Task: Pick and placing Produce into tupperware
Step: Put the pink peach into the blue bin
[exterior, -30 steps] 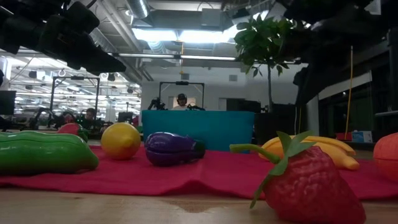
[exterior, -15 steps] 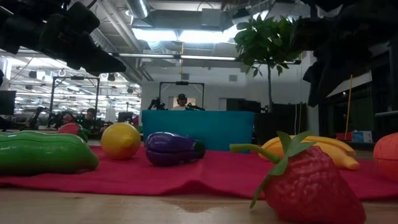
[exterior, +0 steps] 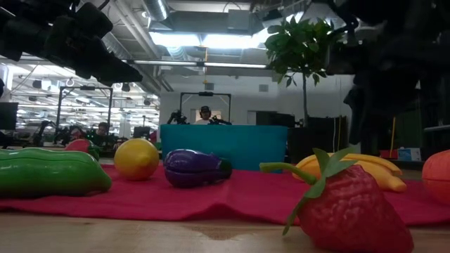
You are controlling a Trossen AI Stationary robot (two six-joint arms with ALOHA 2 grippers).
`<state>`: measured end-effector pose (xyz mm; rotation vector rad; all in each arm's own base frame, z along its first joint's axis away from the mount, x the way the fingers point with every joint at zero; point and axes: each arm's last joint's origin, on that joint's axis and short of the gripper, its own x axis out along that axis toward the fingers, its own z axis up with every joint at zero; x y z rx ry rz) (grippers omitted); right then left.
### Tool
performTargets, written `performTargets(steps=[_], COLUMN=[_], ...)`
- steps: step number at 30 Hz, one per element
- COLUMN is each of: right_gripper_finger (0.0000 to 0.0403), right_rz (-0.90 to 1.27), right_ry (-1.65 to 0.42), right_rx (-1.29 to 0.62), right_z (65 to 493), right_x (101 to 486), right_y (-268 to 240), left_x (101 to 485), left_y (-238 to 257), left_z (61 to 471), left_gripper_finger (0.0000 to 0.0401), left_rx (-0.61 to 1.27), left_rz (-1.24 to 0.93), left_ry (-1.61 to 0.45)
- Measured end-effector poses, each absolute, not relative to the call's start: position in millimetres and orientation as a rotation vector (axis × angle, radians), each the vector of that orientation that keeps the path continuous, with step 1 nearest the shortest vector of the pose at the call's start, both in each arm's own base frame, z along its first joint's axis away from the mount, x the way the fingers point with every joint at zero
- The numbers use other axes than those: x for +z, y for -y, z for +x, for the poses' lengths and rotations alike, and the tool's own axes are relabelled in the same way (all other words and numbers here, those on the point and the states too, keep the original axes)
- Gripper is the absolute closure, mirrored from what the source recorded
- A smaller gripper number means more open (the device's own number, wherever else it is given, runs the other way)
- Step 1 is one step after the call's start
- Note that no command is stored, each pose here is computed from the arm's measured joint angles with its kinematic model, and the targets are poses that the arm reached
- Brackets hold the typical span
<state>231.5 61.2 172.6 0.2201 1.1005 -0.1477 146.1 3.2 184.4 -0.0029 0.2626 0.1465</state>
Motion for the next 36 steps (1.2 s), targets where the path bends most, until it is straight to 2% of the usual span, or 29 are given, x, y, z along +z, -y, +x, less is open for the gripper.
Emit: performTargets(steps=[11, 36], right_gripper_finger=[0.0192, 0.0192], right_rz=[0.222, 0.213], right_ry=[-1.154, -1.180], right_rx=[-0.176, -0.185], right_z=[236.9, 242.5], right_x=[157.1, 144.3], right_y=[-62.6, -64.1], left_x=[184.0, 182.8], left_y=[-3.3, -3.2], left_z=[146.0, 145.6], left_gripper_finger=[0.0272, 0.0277], left_rx=[0.147, 0.147], left_rz=[-0.002, -0.001], left_ry=[-0.268, -0.280])
